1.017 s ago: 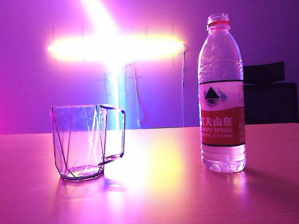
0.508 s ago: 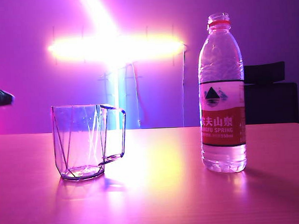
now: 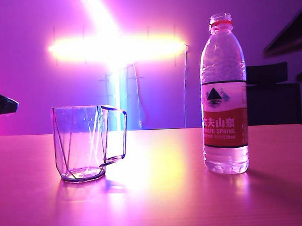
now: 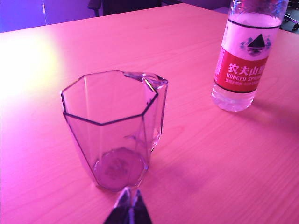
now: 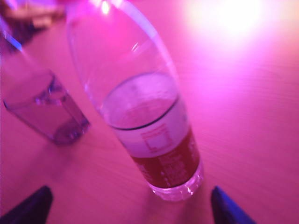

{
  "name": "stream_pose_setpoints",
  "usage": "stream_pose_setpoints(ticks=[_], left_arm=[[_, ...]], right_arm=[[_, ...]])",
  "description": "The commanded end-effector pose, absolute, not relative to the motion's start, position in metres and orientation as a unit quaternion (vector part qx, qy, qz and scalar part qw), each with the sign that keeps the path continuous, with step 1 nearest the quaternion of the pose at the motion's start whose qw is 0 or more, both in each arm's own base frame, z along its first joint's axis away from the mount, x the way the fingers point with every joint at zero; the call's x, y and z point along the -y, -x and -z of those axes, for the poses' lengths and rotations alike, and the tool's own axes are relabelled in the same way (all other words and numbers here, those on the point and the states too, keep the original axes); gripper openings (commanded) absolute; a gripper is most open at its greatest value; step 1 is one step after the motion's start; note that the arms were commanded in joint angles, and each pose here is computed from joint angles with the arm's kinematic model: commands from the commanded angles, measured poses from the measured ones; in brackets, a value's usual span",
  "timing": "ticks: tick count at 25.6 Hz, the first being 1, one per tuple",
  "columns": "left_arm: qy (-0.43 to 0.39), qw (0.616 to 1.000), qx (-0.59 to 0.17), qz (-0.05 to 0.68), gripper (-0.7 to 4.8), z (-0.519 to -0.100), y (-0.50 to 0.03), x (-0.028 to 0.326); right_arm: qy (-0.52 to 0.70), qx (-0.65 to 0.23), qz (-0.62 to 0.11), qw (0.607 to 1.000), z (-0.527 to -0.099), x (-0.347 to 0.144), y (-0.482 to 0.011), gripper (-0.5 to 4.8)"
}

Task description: Pick up the mineral water bottle on the table and pour water into the mug until it's half full.

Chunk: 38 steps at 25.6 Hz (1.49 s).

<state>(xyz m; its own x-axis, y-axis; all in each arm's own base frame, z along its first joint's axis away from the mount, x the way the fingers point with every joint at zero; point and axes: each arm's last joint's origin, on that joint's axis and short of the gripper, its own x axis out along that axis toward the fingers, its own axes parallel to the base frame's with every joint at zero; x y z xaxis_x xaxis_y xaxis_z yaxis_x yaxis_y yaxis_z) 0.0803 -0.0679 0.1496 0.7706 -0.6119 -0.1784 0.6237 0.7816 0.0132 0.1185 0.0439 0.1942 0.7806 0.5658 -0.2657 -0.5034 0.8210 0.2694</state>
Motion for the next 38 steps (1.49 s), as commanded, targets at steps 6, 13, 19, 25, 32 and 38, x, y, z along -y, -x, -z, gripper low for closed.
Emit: stream_pose_setpoints(ticks=[6,13,19,25,32,38], left_arm=[[-0.031,0.941,-0.074,0.330,-0.02,-0.152,-0.080,0.068],[-0.031,0.941,-0.074,0.330,-0.02,-0.152,-0.080,0.068],[-0.031,0.941,-0.074,0.330,-0.02,-0.152,-0.080,0.068],[-0.031,0.941,-0.073,0.330,-0.02,-0.152,-0.080,0.068],[-0.031,0.941,-0.073,0.330,-0.02,-0.152,-0.080,0.068],[-0.029,0.941,-0.068,0.330,-0.02,-0.153,-0.080,0.068]], right_arm=[[0.000,-0.107,-0.284,0.953,-0.190,-0.068,-0.155,4.79],[-0.001,-0.105,-0.307,0.946,-0.173,-0.079,-0.177,4.79],[-0.009,-0.100,-0.319,0.943,-0.158,-0.085,-0.192,4.79],[-0.025,-0.097,-0.315,0.944,-0.146,-0.089,-0.200,4.79],[-0.049,-0.098,-0.316,0.942,-0.139,-0.091,-0.205,4.73],[-0.049,-0.097,-0.316,0.943,-0.139,-0.091,-0.205,4.07]])
